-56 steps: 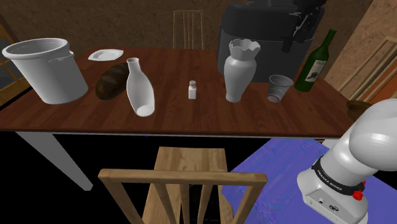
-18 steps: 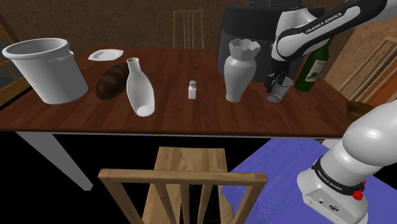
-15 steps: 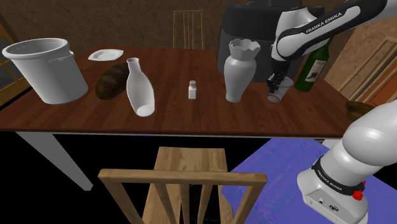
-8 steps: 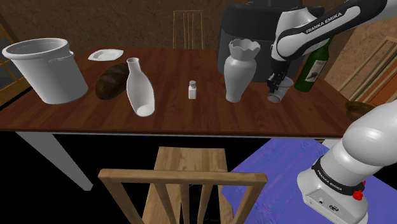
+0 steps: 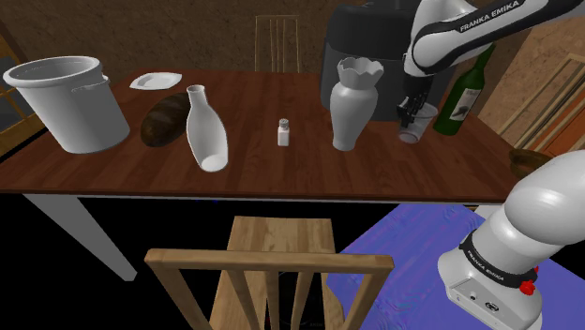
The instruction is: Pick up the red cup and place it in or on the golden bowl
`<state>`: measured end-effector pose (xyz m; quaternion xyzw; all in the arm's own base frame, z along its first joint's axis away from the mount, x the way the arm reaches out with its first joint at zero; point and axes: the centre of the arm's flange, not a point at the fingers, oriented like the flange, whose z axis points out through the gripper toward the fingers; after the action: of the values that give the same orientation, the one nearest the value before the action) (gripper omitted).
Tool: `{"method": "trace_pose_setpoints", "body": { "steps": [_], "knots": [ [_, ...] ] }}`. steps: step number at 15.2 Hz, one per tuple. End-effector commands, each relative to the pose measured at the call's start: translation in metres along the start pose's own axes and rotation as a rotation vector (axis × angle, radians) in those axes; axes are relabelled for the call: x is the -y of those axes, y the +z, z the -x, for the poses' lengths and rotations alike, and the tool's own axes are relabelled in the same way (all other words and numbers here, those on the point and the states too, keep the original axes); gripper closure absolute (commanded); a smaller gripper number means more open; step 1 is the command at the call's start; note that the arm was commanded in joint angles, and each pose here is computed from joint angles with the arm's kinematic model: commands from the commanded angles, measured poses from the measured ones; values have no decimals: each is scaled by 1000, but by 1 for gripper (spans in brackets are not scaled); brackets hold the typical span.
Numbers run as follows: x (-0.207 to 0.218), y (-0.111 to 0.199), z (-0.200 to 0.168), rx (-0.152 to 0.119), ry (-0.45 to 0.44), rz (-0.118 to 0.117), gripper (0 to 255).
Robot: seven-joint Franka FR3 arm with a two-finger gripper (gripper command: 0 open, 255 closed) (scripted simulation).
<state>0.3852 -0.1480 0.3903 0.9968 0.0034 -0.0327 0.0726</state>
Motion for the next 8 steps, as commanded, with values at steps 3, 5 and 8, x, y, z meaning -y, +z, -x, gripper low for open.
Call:
{"method": "trace_pose_setpoints", "body": {
  "steps": [3,5,8],
  "knots": [
    [-3,-22,2,0,0,0,255],
    [-4,-32,3,0,0,0,255],
    [-7,-48,4,0,0,0,255]
  ]
}}
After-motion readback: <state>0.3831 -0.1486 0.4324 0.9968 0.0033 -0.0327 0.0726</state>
